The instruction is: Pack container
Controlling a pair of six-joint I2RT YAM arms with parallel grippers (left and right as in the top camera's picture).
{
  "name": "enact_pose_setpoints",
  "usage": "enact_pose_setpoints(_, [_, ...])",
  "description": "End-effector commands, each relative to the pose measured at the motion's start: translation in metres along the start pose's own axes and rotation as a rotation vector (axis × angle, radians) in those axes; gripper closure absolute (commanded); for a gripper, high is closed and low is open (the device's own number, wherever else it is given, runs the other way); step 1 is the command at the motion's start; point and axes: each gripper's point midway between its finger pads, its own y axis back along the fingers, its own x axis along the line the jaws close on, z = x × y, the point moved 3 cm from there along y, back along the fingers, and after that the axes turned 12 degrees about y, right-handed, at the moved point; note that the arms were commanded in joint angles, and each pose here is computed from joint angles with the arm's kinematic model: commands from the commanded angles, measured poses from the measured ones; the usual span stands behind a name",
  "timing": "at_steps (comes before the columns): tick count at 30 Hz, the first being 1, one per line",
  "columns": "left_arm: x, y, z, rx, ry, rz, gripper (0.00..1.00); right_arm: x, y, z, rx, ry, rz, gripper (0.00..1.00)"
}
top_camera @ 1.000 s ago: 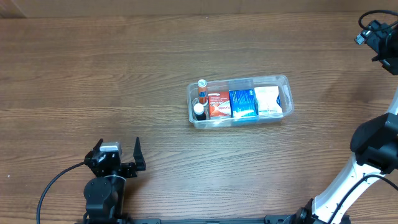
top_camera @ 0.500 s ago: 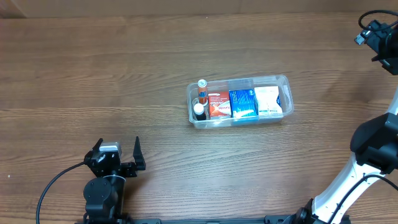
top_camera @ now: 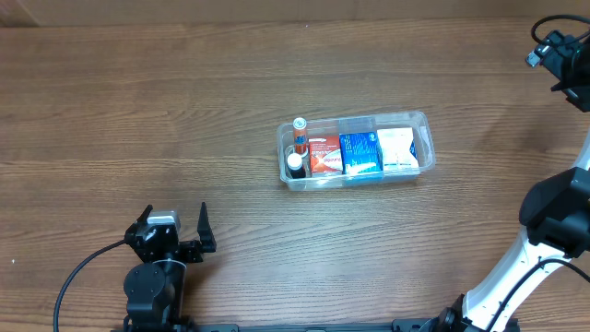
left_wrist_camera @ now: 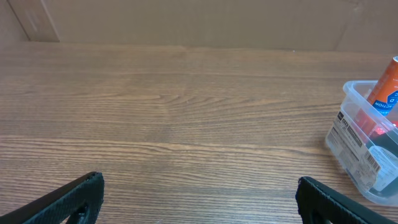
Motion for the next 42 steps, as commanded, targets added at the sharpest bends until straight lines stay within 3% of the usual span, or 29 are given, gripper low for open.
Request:
enact_pose_setpoints(1, [0.000,0.000,0.000,-0.010,0.009,-0.007,0.00,0.016,0.030,0.011,-0.094,0.033,0.064,0.00])
enact_pose_setpoints(6, [-0.001,0.000,0.000,-0.010,0.009,-0.007,0.00,0.066,0.117,0.028,-0.402,0.357,0.087,0.00])
enact_pose_setpoints(11, [-0.001,0.000,0.000,-0.010,0.009,-0.007,0.00,0.108,0.230,-0.021,-0.610,0.578,0.130,0.00])
enact_pose_setpoints(17, [-0.001,0.000,0.000,-0.010,0.009,-0.007,0.00,0.102,0.301,-0.087,-0.773,0.617,0.198,0.00])
enact_pose_setpoints(23, [-0.001,0.000,0.000,-0.010,0.009,-0.007,0.00,0.077,0.281,-0.145,-0.850,0.610,0.210,0.00])
enact_pose_setpoints(33, [-0.001,0.000,0.000,-0.010,0.009,-0.007,0.00,0.067,0.174,-0.245,-0.881,0.685,0.393,0.00])
enact_pose_setpoints(42, [-0.001,0.000,0.000,-0.010,0.009,-0.007,0.00,0.055,0.113,-0.283,-0.975,0.686,0.404,0.00])
